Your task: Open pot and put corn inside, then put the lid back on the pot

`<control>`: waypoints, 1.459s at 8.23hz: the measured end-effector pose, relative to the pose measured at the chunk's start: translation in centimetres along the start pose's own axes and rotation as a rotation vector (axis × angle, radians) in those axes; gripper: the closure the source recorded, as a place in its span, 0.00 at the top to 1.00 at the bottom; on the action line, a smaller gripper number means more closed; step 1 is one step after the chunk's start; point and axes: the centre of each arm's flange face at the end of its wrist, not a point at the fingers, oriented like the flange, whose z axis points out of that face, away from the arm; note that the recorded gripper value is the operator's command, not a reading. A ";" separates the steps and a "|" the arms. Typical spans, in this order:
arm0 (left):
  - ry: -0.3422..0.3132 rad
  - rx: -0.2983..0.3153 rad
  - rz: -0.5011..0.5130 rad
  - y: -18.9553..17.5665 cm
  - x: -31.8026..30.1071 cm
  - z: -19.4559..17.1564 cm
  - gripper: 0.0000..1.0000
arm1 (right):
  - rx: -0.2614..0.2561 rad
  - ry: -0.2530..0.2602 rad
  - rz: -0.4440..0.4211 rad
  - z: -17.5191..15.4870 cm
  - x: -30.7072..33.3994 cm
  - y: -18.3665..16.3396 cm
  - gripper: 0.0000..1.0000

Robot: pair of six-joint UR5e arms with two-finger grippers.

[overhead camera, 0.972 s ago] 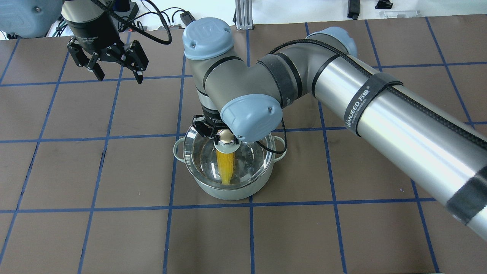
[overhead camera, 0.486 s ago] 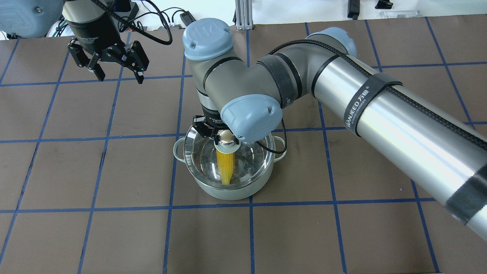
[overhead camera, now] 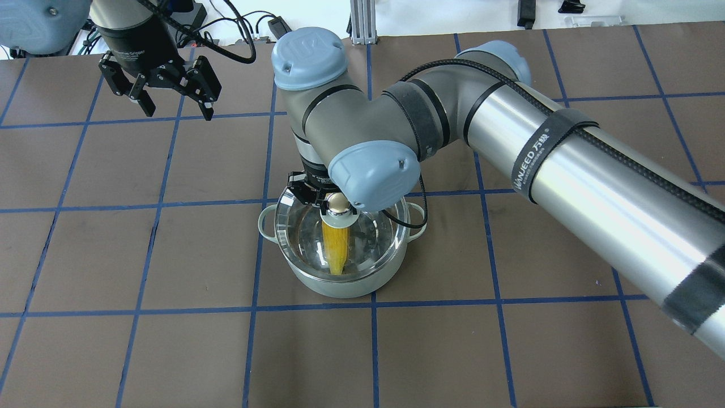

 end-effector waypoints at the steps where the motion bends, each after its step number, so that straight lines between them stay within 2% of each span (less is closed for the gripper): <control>1: -0.001 0.023 -0.001 0.2 0.0 -0.7 1.00 | 0.001 0.001 0.001 0.0 0.0 0.0 0.61; 2: -0.003 0.047 -0.002 0.4 0.0 -1.3 1.00 | 0.002 0.000 0.003 0.0 0.0 0.0 0.67; 3: -0.005 0.066 -0.002 0.6 0.1 -1.8 1.00 | 0.001 -0.002 0.004 0.0 0.0 0.0 0.97; 4: -0.005 0.080 -0.002 0.9 0.1 -2.3 1.00 | 0.000 -0.003 0.004 0.0 0.0 0.0 1.00; 8: 0.005 0.109 -0.011 1.9 0.3 -3.7 1.00 | 0.016 -0.011 0.002 -0.7 0.3 -0.2 1.00; 10: 0.036 0.121 -0.015 2.1 0.7 -4.0 1.00 | 0.052 -0.034 -0.011 -3.6 2.1 -0.3 1.00; 12: 0.048 0.123 -0.059 2.1 0.8 -4.0 1.00 | 0.087 -0.053 0.037 -8.8 7.5 -0.3 1.00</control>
